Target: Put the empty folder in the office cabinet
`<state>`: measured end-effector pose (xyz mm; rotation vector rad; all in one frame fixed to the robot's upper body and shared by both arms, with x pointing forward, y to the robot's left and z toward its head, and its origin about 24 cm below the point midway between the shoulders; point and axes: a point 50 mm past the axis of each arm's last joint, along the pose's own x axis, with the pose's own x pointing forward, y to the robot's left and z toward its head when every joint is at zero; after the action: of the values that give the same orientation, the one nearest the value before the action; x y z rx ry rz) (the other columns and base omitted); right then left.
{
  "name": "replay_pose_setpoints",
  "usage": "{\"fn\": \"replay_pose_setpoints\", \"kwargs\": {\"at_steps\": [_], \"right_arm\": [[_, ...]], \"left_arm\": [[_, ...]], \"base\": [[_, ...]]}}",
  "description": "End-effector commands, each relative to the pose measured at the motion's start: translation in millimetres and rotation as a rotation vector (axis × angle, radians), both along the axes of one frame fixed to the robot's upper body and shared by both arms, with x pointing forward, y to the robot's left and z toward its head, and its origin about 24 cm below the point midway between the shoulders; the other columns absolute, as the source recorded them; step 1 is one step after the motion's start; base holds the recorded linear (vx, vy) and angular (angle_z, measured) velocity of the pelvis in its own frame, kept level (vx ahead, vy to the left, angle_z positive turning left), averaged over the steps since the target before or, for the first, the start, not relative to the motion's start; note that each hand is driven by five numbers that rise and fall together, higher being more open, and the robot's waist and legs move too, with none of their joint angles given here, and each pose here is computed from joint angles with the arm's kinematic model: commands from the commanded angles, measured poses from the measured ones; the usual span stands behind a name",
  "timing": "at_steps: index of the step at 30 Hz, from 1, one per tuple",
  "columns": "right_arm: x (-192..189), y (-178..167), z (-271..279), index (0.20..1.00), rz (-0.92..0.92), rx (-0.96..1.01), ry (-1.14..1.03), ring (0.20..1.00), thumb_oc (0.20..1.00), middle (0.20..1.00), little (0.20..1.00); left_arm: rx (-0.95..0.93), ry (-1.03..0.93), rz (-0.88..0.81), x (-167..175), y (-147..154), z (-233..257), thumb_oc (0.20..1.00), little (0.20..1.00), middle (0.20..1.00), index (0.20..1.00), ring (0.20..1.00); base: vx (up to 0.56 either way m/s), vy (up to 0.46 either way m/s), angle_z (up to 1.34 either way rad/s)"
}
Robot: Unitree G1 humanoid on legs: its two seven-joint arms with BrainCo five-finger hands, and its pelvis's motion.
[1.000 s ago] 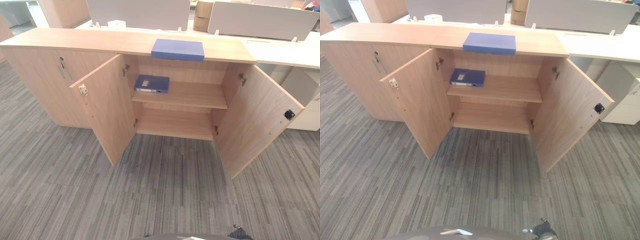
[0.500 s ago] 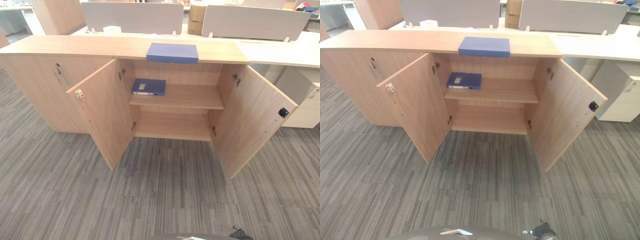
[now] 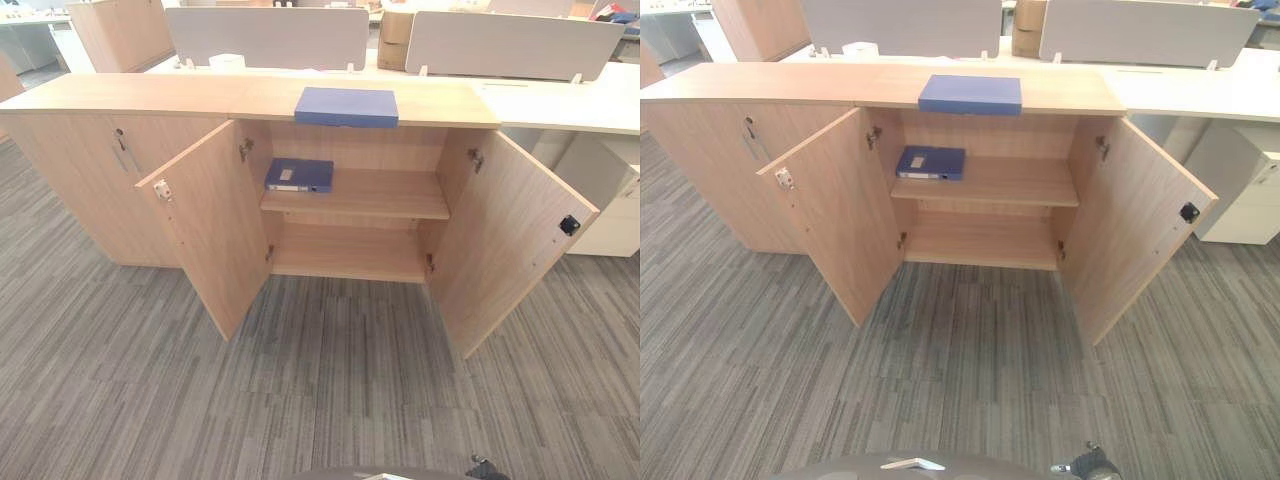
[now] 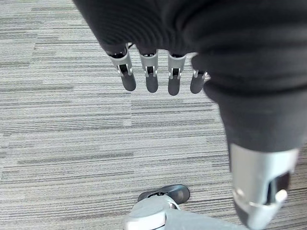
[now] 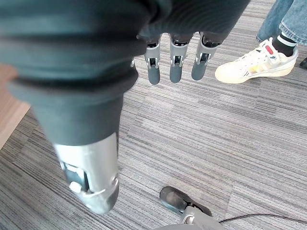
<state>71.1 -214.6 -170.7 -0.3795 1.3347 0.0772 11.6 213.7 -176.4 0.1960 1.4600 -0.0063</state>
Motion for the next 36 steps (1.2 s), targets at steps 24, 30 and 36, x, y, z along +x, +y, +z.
{"fn": "replay_pose_setpoints", "kwargs": {"at_steps": [24,30,36], "right_arm": [[47.7,-32.1,17.2,1.000,-0.002,-0.123,-0.102,1.000,1.000,1.000,1.000],[42.5,-32.5,15.8,1.000,-0.017,-0.118,-0.088,1.000,1.000,1.000,1.000],[8.9,-30.5,7.4,1.000,-0.065,-0.106,0.005,1.000,1.000,1.000,1.000]], "left_arm": [[0.132,-0.090,-0.183,55.3,16.7,7.6,1.000,1.000,1.000,1.000,1.000],[0.135,-0.043,-0.158,38.2,19.1,5.8,1.000,1.000,1.000,1.000,1.000],[0.115,0.040,-0.118,1.6,11.6,1.8,1.000,1.000,1.000,1.000,1.000]], "base": [[0.06,-0.041,0.04],[0.34,0.091,-0.09],[0.50,0.202,-0.49]]}}
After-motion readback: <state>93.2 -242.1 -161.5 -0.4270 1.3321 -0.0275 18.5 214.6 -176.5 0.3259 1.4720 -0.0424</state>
